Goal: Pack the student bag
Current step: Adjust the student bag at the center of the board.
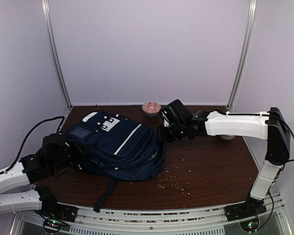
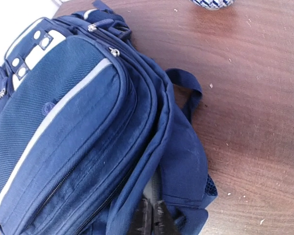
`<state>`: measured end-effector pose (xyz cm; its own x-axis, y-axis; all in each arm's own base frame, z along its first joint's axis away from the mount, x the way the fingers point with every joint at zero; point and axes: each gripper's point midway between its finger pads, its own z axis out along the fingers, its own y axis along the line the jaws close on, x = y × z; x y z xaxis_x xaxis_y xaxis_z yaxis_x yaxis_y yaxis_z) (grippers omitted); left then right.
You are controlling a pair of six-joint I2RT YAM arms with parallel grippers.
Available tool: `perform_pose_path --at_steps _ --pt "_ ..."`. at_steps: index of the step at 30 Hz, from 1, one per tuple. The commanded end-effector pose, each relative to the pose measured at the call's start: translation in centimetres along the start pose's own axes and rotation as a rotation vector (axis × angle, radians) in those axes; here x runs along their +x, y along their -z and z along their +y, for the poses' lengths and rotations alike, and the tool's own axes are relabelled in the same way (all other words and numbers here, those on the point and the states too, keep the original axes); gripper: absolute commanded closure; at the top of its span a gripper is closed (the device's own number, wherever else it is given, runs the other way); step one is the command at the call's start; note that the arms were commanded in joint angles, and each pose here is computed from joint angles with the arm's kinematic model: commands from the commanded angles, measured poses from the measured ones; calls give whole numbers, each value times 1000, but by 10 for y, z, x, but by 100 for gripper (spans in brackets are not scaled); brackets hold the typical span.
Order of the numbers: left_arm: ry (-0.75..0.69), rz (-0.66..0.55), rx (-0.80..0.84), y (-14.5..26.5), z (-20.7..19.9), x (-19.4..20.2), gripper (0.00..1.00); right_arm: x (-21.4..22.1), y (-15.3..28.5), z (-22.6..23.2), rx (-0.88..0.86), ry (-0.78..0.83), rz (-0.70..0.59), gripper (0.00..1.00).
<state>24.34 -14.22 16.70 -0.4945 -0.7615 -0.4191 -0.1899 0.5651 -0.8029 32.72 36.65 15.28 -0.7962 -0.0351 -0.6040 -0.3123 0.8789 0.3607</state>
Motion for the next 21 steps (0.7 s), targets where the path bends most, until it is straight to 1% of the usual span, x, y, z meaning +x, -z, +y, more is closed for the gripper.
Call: perform_pose_path --at_steps 1,4,5,7,9,12,15,17,21 --pt "105 -117 219 -4 -62 -28 100 26 -6 -20 17 -16 18 86" --pt "101 -80 238 -15 -71 -19 100 45 1 -33 15 -26 22 66" --pt "100 -68 246 -18 -75 -17 100 48 6 -37 13 -31 15 61" --pt "93 -40 251 -25 -80 -11 100 49 22 -37 -10 -30 -17 55" --pt "89 -17 261 -29 -87 -7 100 48 40 -34 -41 -17 -61 51" --pt "90 3 289 -32 -96 -4 100 48 70 -12 -119 27 -140 48" --pt "99 -9 314 -29 -103 -8 100 55 84 8 -178 28 -160 46" --pt "97 -24 328 -25 -106 -12 100 58 82 10 -203 -47 -159 45" --pt "78 -52 329 -16 -103 -19 100 56 65 -6 -220 -255 -157 40"
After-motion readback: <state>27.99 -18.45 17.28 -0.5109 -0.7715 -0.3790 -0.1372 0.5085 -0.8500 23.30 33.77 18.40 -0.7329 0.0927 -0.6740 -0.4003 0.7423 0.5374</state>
